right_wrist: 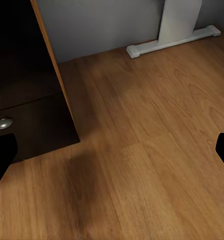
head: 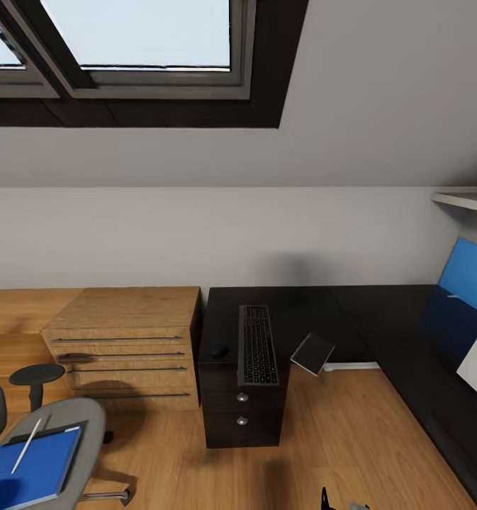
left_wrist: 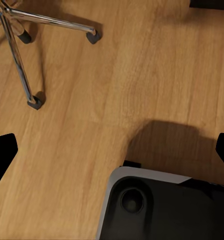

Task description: In the bedroom, organize the workspace by keeping the computer under the desk, ensuring the monitor is on the desk, placing the keyboard on the desk next to the monitor, placing the mouse on the desk next to the keyboard, moving the folder from the swivel chair onto the desk next to the mouse, stacking the notebook on top of the folder with the pen on top of the notebook, and positioning the swivel chair next to the desk.

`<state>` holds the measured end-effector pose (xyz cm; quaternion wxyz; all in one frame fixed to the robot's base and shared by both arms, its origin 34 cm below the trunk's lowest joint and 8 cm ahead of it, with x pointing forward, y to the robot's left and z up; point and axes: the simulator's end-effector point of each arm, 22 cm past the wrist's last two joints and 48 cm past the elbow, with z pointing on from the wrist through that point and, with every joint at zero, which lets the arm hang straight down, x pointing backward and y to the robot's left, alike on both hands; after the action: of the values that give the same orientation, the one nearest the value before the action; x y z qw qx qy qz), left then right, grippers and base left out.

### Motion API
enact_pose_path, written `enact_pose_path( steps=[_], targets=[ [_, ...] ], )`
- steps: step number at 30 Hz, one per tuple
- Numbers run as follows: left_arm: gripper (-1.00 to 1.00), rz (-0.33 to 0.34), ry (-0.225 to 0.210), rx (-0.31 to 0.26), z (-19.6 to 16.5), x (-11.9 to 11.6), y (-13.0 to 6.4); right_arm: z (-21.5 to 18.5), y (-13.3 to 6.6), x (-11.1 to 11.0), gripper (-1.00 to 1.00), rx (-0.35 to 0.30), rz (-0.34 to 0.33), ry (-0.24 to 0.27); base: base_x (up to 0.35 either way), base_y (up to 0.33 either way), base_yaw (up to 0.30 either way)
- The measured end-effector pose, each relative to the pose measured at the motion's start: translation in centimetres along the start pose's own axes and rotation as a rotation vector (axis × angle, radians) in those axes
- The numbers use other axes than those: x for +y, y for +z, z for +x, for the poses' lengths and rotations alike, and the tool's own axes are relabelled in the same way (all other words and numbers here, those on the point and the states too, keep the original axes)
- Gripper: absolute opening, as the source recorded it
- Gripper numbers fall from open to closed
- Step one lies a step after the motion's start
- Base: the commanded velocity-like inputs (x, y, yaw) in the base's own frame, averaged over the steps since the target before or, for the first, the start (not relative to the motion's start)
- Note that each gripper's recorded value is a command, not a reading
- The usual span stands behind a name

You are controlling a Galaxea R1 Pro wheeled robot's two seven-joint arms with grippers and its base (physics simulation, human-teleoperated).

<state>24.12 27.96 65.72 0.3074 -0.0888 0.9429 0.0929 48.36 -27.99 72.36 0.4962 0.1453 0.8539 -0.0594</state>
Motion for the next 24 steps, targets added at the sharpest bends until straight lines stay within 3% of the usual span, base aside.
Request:
enact_pose_path(
  steps=[24],
  targets=[
    [1.00,0.001,0.001,0.003,-0.2,0.3,-2.0,-1.1,-1.7,-0.2,1.00,0.000,0.000,0.000,0.000,0.000,0.000]
  ],
)
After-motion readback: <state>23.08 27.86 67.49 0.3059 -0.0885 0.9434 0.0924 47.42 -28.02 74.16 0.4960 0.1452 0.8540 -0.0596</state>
